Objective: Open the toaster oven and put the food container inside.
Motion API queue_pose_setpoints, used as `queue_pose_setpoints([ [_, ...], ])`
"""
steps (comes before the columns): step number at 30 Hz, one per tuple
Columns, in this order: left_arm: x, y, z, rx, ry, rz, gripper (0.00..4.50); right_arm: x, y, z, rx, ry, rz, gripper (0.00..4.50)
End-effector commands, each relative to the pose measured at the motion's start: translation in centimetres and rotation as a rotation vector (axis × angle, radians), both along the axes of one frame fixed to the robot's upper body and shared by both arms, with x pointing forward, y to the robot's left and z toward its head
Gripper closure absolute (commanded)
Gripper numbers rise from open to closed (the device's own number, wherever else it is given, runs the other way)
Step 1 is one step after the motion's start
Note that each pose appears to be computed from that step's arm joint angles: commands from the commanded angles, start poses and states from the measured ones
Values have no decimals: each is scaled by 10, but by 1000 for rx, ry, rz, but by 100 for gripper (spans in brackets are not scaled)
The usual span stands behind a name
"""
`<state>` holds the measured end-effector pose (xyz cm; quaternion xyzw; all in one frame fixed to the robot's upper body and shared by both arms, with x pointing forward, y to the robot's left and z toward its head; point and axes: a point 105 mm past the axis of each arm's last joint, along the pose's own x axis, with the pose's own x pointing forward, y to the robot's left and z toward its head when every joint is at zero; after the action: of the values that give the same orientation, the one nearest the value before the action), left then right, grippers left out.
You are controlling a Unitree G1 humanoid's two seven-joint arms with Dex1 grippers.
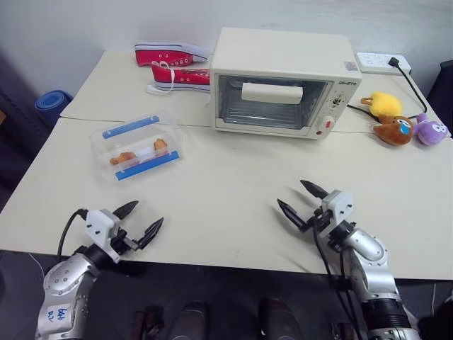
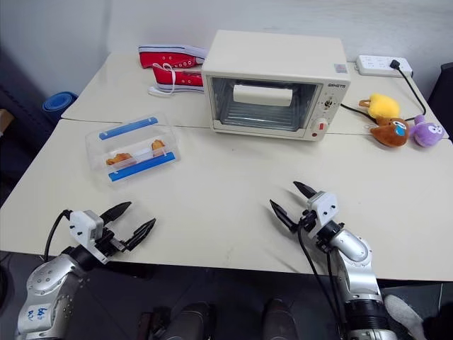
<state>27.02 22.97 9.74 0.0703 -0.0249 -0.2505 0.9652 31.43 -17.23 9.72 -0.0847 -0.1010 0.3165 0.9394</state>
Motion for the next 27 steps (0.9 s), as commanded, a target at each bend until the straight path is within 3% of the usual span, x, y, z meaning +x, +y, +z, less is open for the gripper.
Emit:
queue_pose_setpoints([
  [1,4,-4,13,-6,-34,-20,0,-2,-3,8,-11,-34,15,4],
  [5,0,-15,32,-121,-24,-153,0,1,0,36,25,-68,69,4],
  [8,5,-14,67,-248,-70,-221,0,14,1,68,63,-90,112,4],
  [16,25,-26,142,-215,-229,-410,0,71,3,138,136,-138,105,4],
  [21,37,-34,150,-213,-238,-431,0,99,17,164,147,-159,106,4],
  [27,40,-41,143,-212,-230,-432,0,103,39,170,131,-162,179,4],
])
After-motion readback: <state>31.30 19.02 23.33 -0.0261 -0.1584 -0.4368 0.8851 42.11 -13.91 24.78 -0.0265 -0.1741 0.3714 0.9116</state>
